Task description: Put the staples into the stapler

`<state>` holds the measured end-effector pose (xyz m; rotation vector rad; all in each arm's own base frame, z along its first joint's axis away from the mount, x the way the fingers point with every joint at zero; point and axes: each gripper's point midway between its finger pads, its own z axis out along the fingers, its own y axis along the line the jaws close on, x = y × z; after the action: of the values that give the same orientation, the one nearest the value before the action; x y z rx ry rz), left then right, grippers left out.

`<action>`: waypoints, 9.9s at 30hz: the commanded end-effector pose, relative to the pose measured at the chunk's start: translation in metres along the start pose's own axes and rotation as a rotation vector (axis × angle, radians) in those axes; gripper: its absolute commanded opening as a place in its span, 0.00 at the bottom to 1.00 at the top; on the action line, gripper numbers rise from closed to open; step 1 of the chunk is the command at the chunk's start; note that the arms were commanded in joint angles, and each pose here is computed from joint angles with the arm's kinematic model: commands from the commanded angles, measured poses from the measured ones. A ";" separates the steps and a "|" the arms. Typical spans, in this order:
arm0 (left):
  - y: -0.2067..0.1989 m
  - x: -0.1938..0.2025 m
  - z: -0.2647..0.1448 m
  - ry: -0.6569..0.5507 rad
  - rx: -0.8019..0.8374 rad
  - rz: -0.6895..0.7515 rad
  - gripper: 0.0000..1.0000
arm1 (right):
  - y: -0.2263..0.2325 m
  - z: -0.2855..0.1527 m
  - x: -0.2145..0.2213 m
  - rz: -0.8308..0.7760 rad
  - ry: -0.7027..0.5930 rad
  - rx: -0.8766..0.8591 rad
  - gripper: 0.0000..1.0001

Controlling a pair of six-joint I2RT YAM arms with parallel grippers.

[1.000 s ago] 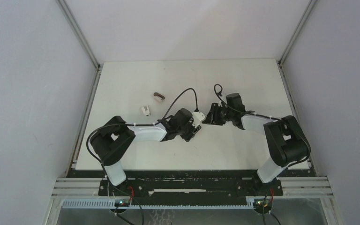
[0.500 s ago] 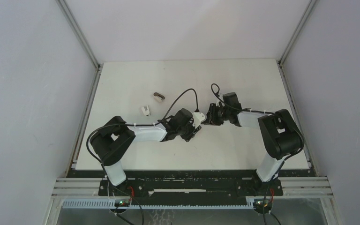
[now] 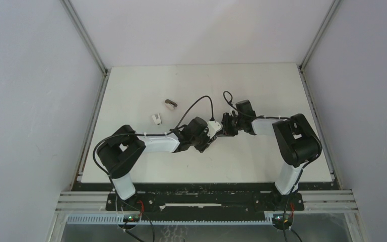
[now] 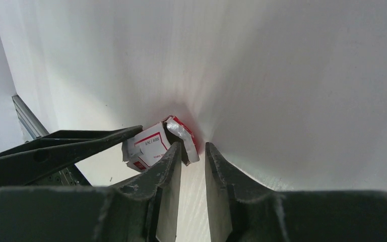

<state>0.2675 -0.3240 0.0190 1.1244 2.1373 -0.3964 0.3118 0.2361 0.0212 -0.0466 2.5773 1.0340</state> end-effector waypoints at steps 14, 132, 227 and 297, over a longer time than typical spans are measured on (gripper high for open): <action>0.003 0.000 -0.005 0.002 -0.022 0.043 0.48 | 0.014 0.005 -0.001 0.033 0.038 -0.067 0.18; 0.017 -0.003 0.002 0.017 -0.092 0.069 0.45 | -0.035 -0.040 -0.031 0.094 -0.185 0.134 0.00; 0.257 0.067 -0.111 -0.070 -0.756 -0.981 0.00 | -0.010 -0.120 -0.054 -0.094 -0.546 0.193 0.64; -0.022 -0.074 -0.220 -0.685 -0.115 -0.086 0.00 | 0.239 -0.110 0.060 -0.268 -0.074 -0.513 0.29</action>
<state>0.1799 -0.2598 0.1971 0.7544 1.6517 -0.5759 0.1853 0.3310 0.2056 -0.4121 2.1882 1.4617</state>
